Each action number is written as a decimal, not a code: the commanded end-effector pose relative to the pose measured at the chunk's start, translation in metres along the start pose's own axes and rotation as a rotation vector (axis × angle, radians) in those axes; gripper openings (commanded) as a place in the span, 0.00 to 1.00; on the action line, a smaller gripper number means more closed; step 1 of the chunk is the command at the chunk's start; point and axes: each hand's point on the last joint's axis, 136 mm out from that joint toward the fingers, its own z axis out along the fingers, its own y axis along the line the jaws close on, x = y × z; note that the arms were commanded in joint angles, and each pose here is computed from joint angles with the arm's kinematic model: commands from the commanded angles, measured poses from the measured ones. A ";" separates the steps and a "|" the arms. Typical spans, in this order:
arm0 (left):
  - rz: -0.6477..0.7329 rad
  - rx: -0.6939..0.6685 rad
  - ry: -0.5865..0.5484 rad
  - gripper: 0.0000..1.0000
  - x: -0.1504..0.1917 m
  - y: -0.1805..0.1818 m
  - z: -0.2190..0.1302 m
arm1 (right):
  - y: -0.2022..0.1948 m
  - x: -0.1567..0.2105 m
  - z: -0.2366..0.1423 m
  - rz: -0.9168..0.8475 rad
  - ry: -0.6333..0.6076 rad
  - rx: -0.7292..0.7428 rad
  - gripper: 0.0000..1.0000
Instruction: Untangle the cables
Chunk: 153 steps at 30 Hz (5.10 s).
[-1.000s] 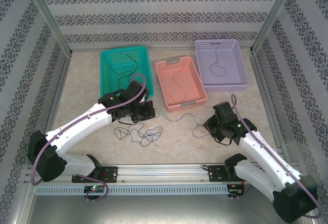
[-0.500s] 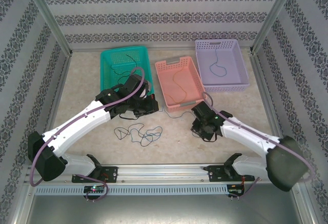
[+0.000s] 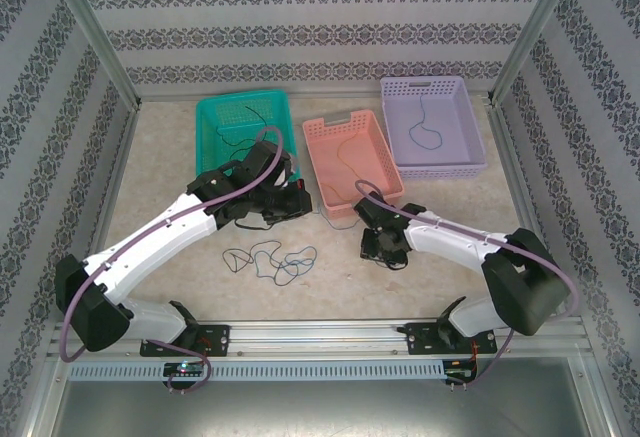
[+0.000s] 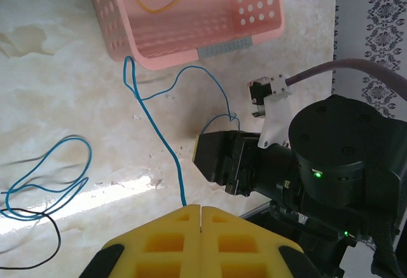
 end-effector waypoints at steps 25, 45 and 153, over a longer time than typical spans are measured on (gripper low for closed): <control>0.059 0.021 -0.005 0.00 -0.007 -0.016 0.008 | -0.021 0.014 0.016 -0.598 0.185 0.319 0.22; 0.010 0.059 -0.131 0.00 -0.101 -0.005 -0.027 | 0.129 0.091 -0.119 -0.884 0.313 -0.654 0.00; 0.199 0.423 -0.318 0.83 -0.197 -0.214 0.165 | -0.100 -0.460 -0.094 0.186 -0.514 -0.160 0.19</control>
